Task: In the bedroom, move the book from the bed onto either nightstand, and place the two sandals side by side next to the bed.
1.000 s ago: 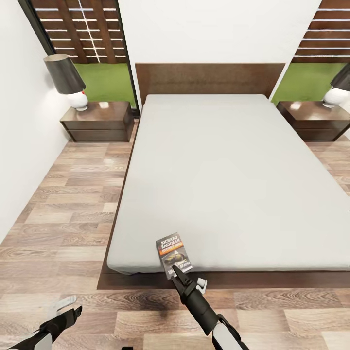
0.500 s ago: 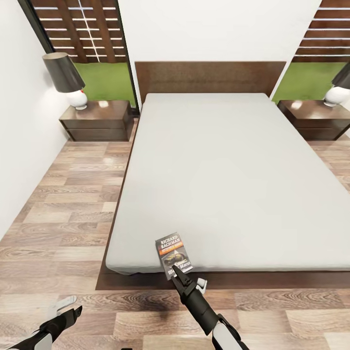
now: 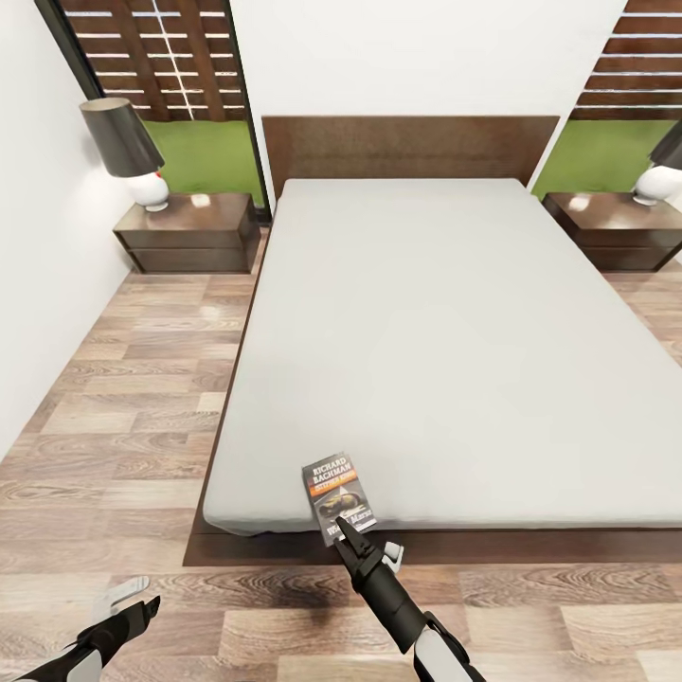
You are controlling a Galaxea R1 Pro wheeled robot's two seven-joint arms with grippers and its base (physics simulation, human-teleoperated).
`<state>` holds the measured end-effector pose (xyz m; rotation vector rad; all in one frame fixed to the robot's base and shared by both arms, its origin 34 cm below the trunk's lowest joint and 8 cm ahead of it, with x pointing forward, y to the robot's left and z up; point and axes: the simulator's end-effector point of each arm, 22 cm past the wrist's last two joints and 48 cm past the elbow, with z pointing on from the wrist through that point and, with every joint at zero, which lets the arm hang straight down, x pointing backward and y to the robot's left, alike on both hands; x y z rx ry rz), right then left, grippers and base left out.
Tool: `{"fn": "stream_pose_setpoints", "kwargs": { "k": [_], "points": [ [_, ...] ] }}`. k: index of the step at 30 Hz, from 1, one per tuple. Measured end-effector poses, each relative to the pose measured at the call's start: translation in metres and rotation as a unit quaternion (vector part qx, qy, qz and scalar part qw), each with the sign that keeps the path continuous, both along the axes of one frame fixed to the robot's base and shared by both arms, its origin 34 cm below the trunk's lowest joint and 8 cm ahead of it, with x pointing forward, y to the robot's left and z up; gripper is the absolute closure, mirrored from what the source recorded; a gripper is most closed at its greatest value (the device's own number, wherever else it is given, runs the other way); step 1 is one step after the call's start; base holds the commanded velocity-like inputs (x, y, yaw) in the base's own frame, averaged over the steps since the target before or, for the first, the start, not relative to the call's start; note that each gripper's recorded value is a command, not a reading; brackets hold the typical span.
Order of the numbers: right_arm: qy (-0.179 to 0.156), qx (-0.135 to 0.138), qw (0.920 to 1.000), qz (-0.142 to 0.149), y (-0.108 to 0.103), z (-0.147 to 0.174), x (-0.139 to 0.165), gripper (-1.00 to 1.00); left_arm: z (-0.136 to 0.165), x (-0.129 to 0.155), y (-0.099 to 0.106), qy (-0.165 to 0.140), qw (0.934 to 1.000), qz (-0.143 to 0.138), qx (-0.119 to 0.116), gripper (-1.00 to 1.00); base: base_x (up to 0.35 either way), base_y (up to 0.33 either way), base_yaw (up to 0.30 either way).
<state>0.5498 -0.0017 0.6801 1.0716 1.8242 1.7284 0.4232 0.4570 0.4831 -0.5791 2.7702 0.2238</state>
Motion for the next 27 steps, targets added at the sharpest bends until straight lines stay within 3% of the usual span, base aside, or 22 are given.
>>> {"fn": "stream_pose_setpoints", "kwargs": {
  "k": [16, 27],
  "points": [
    [0.0, 0.0, 1.0, 0.0, 0.0, -0.0085, 0.0006, -1.0, -0.0086, 0.0006, 0.0, 0.0, 1.0, 0.0, 0.0, -1.0, -0.001, 0.0, 0.0],
    [0.0, 0.0, 1.0, 0.0, 0.0, -0.0086, 0.0005, -1.0, -0.0086, 0.0006, 0.0, 0.0, 1.0, 0.0, 0.0, -1.0, -0.092, 0.0, 0.0]
  ]
}}
